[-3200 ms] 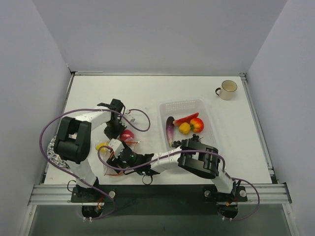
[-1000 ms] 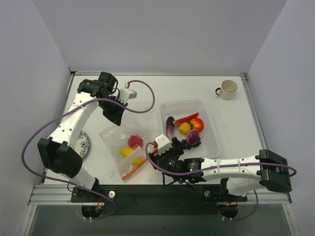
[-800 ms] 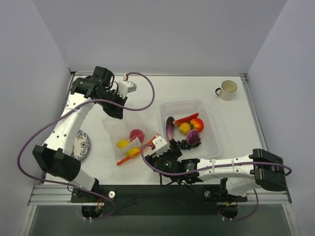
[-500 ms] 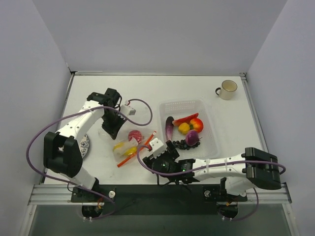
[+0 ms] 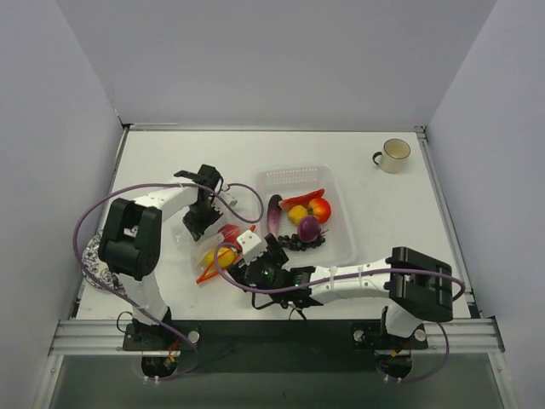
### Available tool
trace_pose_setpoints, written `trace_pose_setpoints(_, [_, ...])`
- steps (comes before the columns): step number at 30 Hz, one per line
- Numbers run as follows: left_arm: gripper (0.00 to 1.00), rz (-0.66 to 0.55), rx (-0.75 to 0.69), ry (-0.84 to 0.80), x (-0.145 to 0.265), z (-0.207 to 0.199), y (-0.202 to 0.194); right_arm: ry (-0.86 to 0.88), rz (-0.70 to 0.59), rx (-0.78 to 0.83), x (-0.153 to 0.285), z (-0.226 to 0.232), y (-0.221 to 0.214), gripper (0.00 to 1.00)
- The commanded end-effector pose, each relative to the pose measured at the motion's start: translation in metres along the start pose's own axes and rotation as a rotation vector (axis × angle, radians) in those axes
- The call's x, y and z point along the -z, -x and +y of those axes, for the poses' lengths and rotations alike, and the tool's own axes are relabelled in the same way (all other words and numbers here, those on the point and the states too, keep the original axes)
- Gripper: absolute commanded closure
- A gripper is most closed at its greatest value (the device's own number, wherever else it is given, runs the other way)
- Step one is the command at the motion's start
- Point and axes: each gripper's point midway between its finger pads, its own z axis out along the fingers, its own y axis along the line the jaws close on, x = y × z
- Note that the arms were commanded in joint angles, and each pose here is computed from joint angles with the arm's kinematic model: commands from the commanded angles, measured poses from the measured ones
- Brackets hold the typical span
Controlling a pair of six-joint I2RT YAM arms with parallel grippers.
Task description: Open the zip-top bag and remove the fake food
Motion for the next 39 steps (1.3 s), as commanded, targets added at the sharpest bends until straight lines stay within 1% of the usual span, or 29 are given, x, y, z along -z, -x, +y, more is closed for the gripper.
trace_pose_setpoints(1, [1.00, -0.015, -0.019, 0.028, -0.016, -0.002, 0.006, 0.053, -0.038, 0.008, -0.011, 0.019, 0.031, 0.04])
trace_pose_setpoints(4, [1.00, 0.008, -0.030, 0.016, -0.026, -0.007, -0.002, 0.023, -0.009, 0.013, -0.012, 0.009, 0.023, 0.04])
trace_pose_setpoints(7, [1.00, 0.017, -0.040, 0.009, -0.031, -0.009, -0.009, -0.065, 0.097, -0.015, -0.015, -0.020, -0.008, 0.06])
trace_pose_setpoints(10, [1.00, 0.017, -0.046, -0.002, -0.031, -0.011, -0.013, -0.149, 0.168, -0.065, -0.015, -0.048, -0.034, 0.10])
trace_pose_setpoints(14, [1.00, 0.007, -0.043, -0.011, -0.031, -0.012, -0.016, -0.250, 0.175, -0.066, -0.007, -0.073, -0.044, 0.12])
trace_pose_setpoints(16, [1.00, 0.011, -0.043, -0.013, -0.034, -0.013, -0.019, -0.305, 0.166, -0.053, -0.002, -0.085, -0.042, 0.12])
trace_pose_setpoints(17, [1.00, 0.015, -0.042, -0.015, -0.036, -0.013, -0.020, -0.308, 0.144, -0.059, 0.002, -0.088, -0.033, 0.13])
trace_pose_setpoints(19, [1.00, 0.021, -0.042, -0.018, -0.041, -0.015, -0.022, -0.280, 0.088, -0.051, 0.007, -0.081, -0.014, 0.13])
trace_pose_setpoints(20, [1.00, 0.020, -0.042, -0.018, -0.042, -0.015, -0.022, -0.254, 0.050, -0.015, 0.012, -0.077, 0.001, 0.12])
trace_pose_setpoints(22, [1.00, 0.018, -0.039, -0.021, -0.043, -0.015, -0.021, -0.202, -0.031, 0.007, 0.019, -0.054, 0.032, 0.12])
trace_pose_setpoints(24, [1.00, 0.014, -0.039, -0.022, -0.044, -0.016, -0.019, -0.162, -0.081, 0.066, 0.022, -0.037, 0.058, 0.10])
trace_pose_setpoints(25, [1.00, 0.014, -0.037, -0.022, -0.044, -0.015, -0.019, -0.120, -0.118, 0.078, 0.025, -0.020, 0.068, 0.09])
trace_pose_setpoints(27, [1.00, 0.008, -0.034, -0.028, -0.043, -0.016, -0.016, -0.022, -0.143, 0.122, 0.021, 0.006, 0.075, 0.07])
trace_pose_setpoints(28, [1.00, 0.009, -0.031, -0.034, -0.043, -0.017, -0.016, 0.023, -0.162, 0.112, 0.019, 0.017, 0.080, 0.06])
trace_pose_setpoints(29, [1.00, 0.007, -0.029, -0.044, -0.043, -0.018, -0.015, 0.087, -0.148, 0.133, 0.013, 0.032, 0.073, 0.06])
trace_pose_setpoints(30, [1.00, 0.003, -0.028, -0.047, -0.042, -0.018, -0.014, 0.120, -0.166, 0.130, 0.011, 0.041, 0.078, 0.06])
trace_pose_setpoints(32, [1.00, 0.004, -0.026, -0.064, -0.043, -0.022, -0.014, 0.159, -0.138, 0.141, -0.001, 0.051, 0.070, 0.05])
trace_pose_setpoints(33, [1.00, 0.004, -0.023, -0.066, -0.043, -0.022, -0.014, 0.211, -0.127, 0.143, -0.004, 0.060, 0.067, 0.05])
trace_pose_setpoints(36, [1.00, 0.004, -0.020, -0.066, -0.043, -0.022, -0.014, 0.282, -0.094, 0.100, -0.018, 0.065, 0.060, 0.07])
trace_pose_setpoints(39, [1.00, -0.011, -0.016, -0.090, -0.043, -0.027, -0.011, 0.308, -0.064, 0.060, -0.032, 0.063, 0.054, 0.07])
